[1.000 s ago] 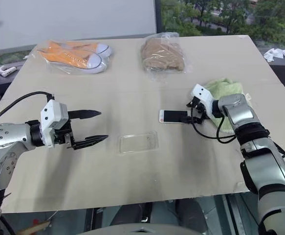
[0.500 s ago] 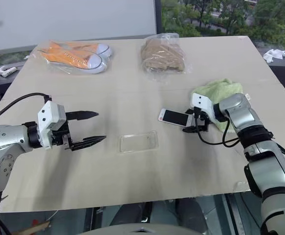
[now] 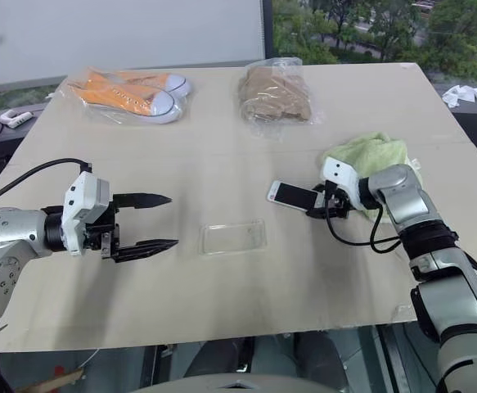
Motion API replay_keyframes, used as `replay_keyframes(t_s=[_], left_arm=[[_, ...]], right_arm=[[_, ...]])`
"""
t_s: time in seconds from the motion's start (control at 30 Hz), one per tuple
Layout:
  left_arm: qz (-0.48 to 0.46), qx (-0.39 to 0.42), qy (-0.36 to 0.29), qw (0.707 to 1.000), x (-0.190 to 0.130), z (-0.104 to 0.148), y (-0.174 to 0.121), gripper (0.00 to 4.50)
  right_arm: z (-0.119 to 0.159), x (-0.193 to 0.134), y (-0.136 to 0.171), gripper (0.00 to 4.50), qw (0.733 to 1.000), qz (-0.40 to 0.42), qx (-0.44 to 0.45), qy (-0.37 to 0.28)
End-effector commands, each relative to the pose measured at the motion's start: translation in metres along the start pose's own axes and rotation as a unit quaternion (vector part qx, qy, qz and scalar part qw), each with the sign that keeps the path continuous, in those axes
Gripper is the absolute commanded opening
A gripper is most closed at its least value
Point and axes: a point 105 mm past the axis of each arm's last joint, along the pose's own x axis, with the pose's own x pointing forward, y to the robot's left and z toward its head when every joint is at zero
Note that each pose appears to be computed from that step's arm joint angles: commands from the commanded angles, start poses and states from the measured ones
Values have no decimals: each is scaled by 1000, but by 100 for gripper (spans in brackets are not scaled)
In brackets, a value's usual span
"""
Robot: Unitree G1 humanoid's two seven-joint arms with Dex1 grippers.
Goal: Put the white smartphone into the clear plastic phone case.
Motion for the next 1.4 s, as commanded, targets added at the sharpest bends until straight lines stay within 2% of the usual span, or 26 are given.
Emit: replay_keyframes(t_s=[0.03, 0.13, 0.3, 0.43, 0.57, 0.83, 0.97, 1.07, 1.3, 1.33, 1.4], left_arm=[[7, 7, 20, 1000, -7, -3, -1, 450], [20, -2, 33, 999, -12, -14, 2, 450], [30, -5, 34, 999, -15, -21, 10, 450], [27, 1, 13, 1000, -10, -13, 12, 450], [22, -4, -13, 1000, 0, -7, 12, 450], [46, 12, 17, 999, 21, -25, 16, 450], [43, 21, 3, 999, 33, -23, 18, 450], [39, 17, -10, 999, 39, -20, 20, 368], [-10, 13, -12, 1000, 51, -20, 10, 26], [-17, 14, -11, 1000, 54, -21, 8, 5], [-30, 16, -8, 999, 61, -22, 5, 5]], right_arm=[[17, -7, 11, 289, 999, 10, -11, -33], [54, -10, 37, 289, 995, 51, -36, -79], [85, -3, 53, 289, 989, 69, -105, -79], [103, 2, 64, 289, 983, 91, -143, -62], [95, 10, 71, 289, 973, 110, -205, 2], [81, 15, 81, 289, 961, 146, -229, 47], [84, 18, 82, 289, 962, 145, -229, 42], [85, 19, 83, 289, 962, 146, -228, 41], [84, 21, 82, 289, 964, 142, -221, 46], [84, 22, 82, 289, 964, 140, -220, 47], [85, 24, 81, 289, 966, 133, -215, 49]])
